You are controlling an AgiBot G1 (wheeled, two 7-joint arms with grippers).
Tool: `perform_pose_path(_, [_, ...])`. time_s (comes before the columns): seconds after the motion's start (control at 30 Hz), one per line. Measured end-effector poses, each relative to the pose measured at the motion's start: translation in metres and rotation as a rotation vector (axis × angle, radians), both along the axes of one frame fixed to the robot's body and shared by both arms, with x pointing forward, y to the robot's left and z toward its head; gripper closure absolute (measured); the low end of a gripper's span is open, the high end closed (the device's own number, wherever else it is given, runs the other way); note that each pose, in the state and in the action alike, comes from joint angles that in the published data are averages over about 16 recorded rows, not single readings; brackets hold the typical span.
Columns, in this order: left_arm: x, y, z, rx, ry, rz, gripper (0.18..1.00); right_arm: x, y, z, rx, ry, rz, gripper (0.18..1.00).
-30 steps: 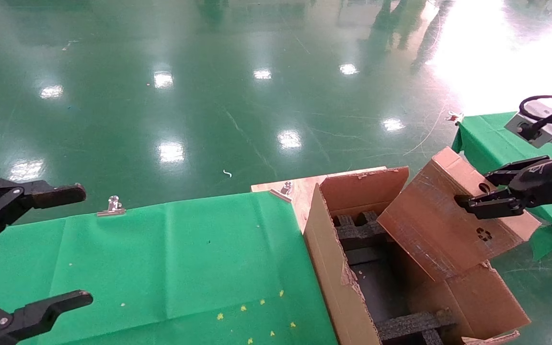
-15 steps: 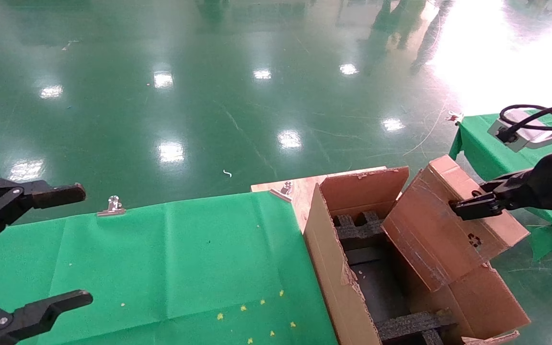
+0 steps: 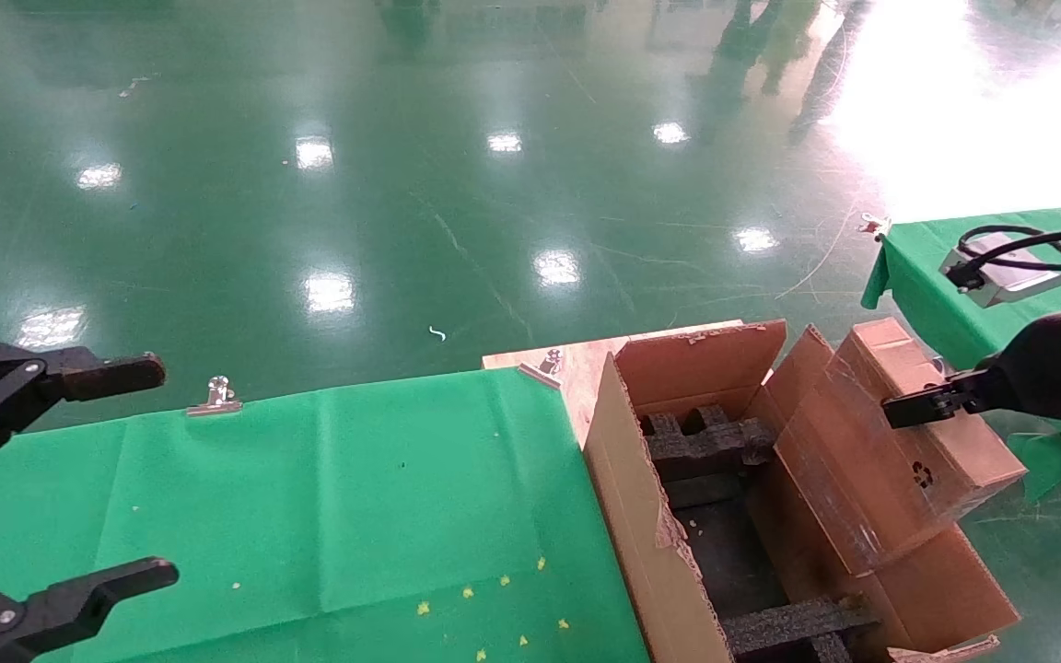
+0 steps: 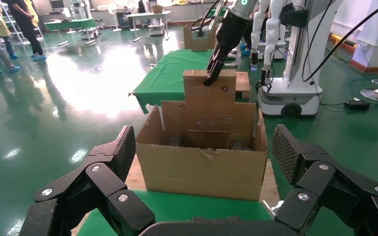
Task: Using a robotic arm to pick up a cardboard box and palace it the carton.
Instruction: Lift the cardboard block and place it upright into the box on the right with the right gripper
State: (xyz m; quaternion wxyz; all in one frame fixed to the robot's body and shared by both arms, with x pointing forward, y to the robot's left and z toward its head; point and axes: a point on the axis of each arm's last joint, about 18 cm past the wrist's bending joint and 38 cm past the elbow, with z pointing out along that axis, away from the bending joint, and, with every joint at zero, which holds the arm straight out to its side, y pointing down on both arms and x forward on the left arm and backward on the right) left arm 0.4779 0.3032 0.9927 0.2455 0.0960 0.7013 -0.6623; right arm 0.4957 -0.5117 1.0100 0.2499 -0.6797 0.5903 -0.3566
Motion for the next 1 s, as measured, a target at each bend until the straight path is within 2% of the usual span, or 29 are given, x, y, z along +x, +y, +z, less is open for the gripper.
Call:
perform_pose_path(0.33, [0.0,0.0,0.0,0.0,0.0,0.0,0.184,0.013,0.0,-0.018,0.009,0.019,-0.048,0.794])
perform_pose_path(1.0, [0.0,0.0,0.0,0.0,0.0,0.0,0.184,0.037,-0.001,-0.058,-0.003,0.033,-0.075,0.795])
